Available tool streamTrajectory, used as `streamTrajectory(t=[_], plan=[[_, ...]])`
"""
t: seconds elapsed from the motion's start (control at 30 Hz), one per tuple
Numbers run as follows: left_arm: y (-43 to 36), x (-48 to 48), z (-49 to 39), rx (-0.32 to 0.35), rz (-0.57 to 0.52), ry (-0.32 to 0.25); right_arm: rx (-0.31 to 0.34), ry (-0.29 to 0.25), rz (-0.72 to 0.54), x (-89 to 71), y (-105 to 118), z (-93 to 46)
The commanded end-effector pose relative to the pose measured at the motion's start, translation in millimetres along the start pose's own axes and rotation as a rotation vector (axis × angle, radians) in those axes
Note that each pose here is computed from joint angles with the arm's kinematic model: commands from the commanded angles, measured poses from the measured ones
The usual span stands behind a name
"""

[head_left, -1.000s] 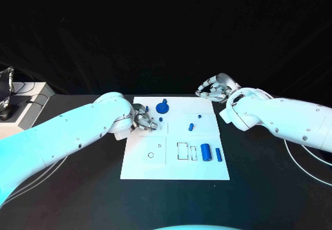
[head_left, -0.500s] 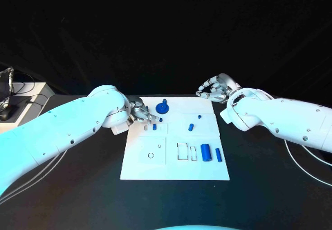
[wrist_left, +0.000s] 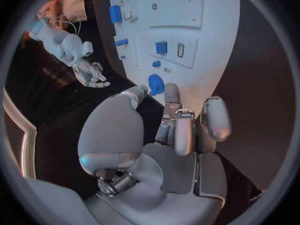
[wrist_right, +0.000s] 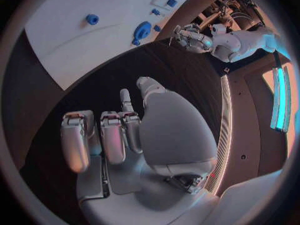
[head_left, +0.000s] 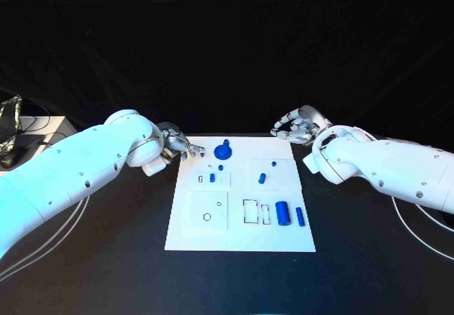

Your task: Assemble the parts on the task board

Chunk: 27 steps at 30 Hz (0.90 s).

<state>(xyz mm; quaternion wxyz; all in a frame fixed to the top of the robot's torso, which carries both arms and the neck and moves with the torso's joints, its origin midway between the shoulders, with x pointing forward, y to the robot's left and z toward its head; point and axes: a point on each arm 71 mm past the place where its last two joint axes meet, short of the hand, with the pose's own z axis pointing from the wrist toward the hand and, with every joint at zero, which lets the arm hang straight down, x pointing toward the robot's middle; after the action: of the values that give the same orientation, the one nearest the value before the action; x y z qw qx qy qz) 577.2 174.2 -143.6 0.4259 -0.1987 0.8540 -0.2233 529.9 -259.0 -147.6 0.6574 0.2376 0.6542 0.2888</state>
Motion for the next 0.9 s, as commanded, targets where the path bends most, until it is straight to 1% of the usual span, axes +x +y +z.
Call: streamTrajectory(t=[0.03,0.13,0.23,0.37,0.53,0.7,0.9], plan=[[-4.8,-11.8,1.9,0.029,-0.016,-0.049,-0.017,-0.002,-0.005,0.2,1.7,-0.4],[-4.9,-21.8,3.9,0.016,-0.002,-0.081,-0.019,-0.002,-0.004,0.5,2.7,-0.6],[-6.0,-29.2,6.0,0.003,0.007,-0.099,-0.021,-0.002,-0.004,0.5,3.5,-0.7],[-8.1,-34.8,9.9,-0.012,0.014,-0.103,-0.025,-0.002,-0.003,0.7,5.4,-0.9],[-9.9,-34.8,15.4,-0.023,0.014,-0.089,-0.033,-0.001,-0.003,1.2,8.4,-0.6],[-8.9,-33.6,20.2,-0.039,0.017,-0.07,-0.042,-0.002,-0.006,1.4,11.5,-0.3],[-8.8,-34.2,23.1,-0.052,0.024,-0.059,-0.054,-0.005,-0.008,1.2,15.3,0.1]])
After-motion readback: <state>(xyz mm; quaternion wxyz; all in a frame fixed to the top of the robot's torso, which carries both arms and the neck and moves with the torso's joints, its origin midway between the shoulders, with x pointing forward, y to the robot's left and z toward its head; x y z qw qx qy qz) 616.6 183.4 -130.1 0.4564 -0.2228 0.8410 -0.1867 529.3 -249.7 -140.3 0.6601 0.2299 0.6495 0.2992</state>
